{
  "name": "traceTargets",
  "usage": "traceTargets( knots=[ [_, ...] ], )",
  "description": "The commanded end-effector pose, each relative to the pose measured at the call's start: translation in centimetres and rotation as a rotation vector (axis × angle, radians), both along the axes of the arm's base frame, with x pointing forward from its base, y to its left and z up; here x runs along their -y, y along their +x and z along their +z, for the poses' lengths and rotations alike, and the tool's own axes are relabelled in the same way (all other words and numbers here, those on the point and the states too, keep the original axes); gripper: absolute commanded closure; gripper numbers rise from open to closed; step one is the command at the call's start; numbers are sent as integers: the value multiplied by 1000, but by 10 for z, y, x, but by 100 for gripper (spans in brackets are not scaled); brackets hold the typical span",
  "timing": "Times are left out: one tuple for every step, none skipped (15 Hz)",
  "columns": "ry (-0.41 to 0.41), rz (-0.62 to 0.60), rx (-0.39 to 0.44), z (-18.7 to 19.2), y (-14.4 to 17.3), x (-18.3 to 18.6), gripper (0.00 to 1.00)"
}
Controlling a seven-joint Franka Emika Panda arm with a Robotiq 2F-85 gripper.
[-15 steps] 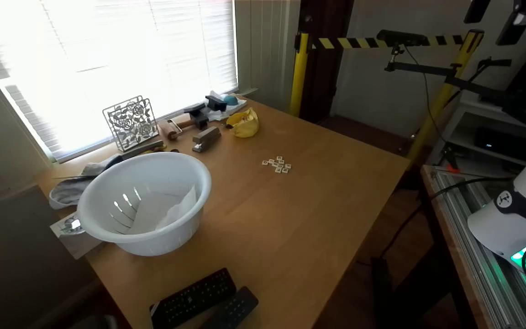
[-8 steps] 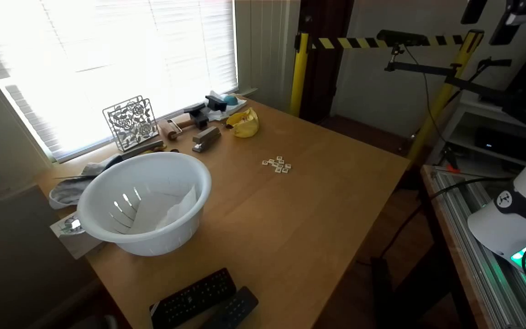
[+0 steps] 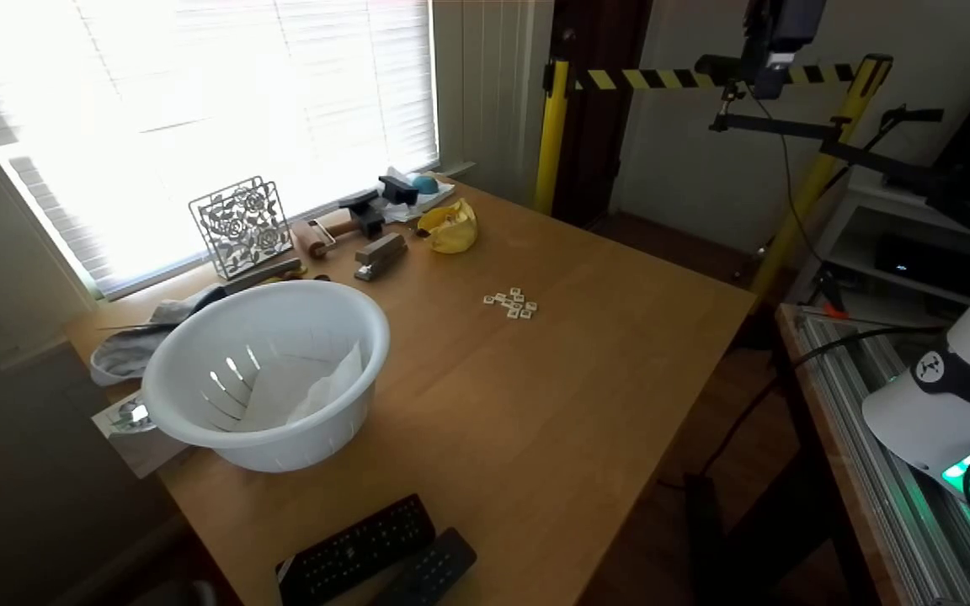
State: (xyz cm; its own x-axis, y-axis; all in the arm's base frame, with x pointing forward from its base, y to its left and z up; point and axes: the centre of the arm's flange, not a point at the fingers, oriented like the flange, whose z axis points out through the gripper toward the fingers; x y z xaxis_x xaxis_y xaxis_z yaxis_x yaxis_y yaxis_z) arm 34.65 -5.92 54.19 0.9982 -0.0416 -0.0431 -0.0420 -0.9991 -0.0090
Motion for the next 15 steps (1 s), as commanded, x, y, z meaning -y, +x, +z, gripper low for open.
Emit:
traceTargets(
  knots=[
    [64, 113, -3, -24, 25, 27, 0],
    [79, 144, -15, -30, 28, 31, 0],
    [101, 167, -41, -39, 32, 35, 0],
    [107, 159, -60, -44, 35, 38, 0],
    [68, 132, -37, -35, 20, 33, 0],
    [77, 140, -54, -43, 23, 35, 0],
    [81, 144, -65, -47, 26, 36, 0],
    [82, 146, -72, -50, 28, 36, 0],
    [82, 148, -74, -50, 28, 36, 0],
    [82, 148, -73, -50, 28, 36, 0],
    [82, 148, -73, -50, 28, 36, 0],
    [82, 148, -72, -50, 29, 36, 0],
    [60, 133, -33, -53, 26, 32, 0],
    [53, 134, -16, -62, 28, 30, 0],
    [30, 149, 12, -73, 34, 23, 0]
  ],
)
